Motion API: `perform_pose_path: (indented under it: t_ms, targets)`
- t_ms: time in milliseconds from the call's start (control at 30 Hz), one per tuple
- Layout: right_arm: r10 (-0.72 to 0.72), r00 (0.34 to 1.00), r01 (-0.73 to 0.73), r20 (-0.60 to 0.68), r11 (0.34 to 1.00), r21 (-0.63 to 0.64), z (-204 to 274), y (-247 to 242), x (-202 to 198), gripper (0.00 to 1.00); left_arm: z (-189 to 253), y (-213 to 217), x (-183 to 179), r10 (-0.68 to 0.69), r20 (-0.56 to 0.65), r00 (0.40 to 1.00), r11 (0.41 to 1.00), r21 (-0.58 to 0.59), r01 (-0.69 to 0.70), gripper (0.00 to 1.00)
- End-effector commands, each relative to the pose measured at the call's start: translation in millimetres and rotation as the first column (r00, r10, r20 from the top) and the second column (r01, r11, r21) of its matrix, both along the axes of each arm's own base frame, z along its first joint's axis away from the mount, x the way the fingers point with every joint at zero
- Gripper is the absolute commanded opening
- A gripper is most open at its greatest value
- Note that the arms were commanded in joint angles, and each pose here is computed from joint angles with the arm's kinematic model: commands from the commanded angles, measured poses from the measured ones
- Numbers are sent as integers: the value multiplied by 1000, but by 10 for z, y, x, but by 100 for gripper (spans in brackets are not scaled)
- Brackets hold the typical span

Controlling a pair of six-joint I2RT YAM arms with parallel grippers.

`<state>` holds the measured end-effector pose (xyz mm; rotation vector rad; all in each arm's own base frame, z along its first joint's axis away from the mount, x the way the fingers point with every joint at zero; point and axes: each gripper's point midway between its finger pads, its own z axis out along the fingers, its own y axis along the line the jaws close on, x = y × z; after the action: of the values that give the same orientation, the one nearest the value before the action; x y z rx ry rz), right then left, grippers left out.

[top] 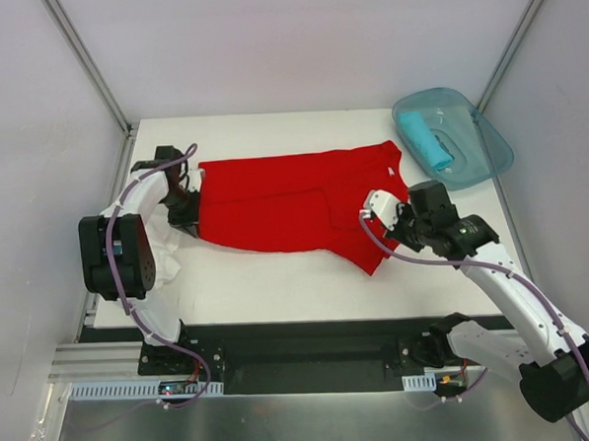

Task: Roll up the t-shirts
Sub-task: Fold the T-shirt at the center of the board.

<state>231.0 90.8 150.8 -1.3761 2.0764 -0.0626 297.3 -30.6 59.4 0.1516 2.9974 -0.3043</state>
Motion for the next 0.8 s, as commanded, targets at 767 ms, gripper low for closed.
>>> perform_pose_path:
  t_ms: [767]
  targets:
    - [-228, 929, 245, 291, 969, -21, 789, -382, 1410, 1, 476, 31, 638, 10, 128, 992, 1000, 22, -12, 0]
